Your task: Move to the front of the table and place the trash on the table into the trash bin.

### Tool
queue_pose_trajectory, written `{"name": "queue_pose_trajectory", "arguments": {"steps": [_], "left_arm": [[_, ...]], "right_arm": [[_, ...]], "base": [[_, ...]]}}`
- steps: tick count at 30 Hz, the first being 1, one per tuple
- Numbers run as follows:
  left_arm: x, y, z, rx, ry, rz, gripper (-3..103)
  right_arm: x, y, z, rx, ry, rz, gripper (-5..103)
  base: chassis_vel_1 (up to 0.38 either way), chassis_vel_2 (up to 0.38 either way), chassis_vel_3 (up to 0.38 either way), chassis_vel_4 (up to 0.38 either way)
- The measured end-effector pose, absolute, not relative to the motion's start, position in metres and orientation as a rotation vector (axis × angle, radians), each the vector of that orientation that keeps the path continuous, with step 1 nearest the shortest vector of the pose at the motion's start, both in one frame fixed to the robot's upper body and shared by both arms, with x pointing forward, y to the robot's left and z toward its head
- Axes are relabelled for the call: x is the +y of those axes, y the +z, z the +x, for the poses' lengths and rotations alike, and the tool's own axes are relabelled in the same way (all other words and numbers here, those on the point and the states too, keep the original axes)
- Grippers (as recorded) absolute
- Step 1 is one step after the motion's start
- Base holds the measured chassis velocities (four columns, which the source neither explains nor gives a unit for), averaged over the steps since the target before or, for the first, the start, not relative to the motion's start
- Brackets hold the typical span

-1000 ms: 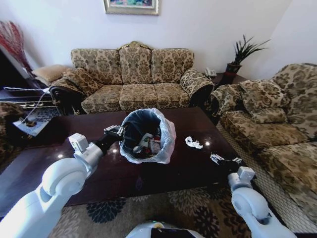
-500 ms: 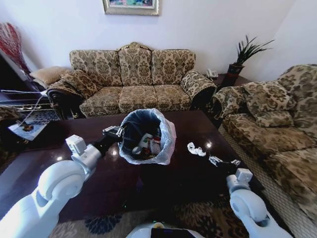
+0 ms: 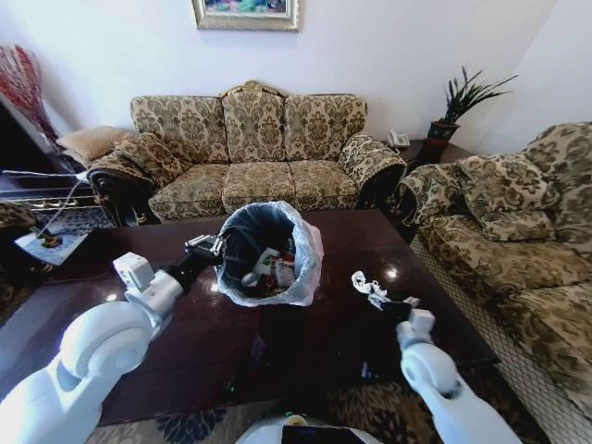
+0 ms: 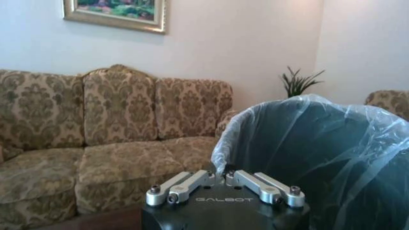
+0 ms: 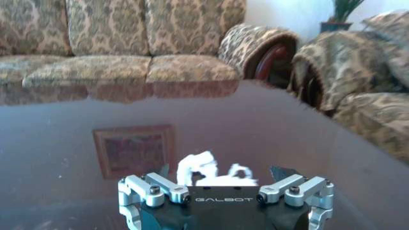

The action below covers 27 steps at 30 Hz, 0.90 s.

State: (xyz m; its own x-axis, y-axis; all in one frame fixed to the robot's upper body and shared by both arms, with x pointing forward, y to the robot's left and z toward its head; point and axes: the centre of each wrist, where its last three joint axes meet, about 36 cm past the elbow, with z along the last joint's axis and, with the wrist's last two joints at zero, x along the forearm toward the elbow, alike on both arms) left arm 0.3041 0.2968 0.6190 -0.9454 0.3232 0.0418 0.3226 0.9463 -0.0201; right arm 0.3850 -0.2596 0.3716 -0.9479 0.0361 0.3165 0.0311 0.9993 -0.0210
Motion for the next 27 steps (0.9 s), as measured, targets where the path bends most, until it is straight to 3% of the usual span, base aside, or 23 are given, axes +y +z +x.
{"name": "queue_pose_trajectory", "arguments": {"steps": [5, 15, 19, 22, 24, 25, 27], "left_arm": [[0.302, 0.619, 0.302, -3.054, 0.003, -0.475, 3], [0.304, 0.624, 0.306, -3.061, -0.009, -0.480, 3], [0.304, 0.624, 0.308, -3.061, -0.006, -0.488, 3], [0.304, 0.622, 0.311, -3.055, 0.002, -0.497, 3], [0.303, 0.621, 0.312, -3.052, 0.005, -0.502, 3], [0.303, 0.621, 0.314, -3.050, 0.006, -0.507, 3], [0.302, 0.621, 0.315, -3.049, 0.005, -0.511, 3]], "right_arm": [[-0.250, 0.355, 0.416, -2.815, 0.021, -0.060, 100], [-0.235, 0.349, 0.430, -2.772, -0.117, -0.161, 100], [-0.236, 0.346, 0.430, -2.749, -0.156, -0.217, 89], [-0.239, 0.344, 0.425, -2.736, -0.184, -0.243, 73], [-0.238, 0.343, 0.424, -2.735, -0.188, -0.248, 73], [-0.237, 0.344, 0.422, -2.736, -0.193, -0.250, 61], [-0.237, 0.344, 0.422, -2.737, -0.195, -0.252, 61]], "base": [[0.000, 0.000, 0.000, 0.000], [0.000, 0.000, 0.000, 0.000], [0.000, 0.000, 0.000, 0.000], [0.000, 0.000, 0.000, 0.000], [0.000, 0.000, 0.000, 0.000], [0.000, 0.000, 0.000, 0.000], [0.000, 0.000, 0.000, 0.000]]}}
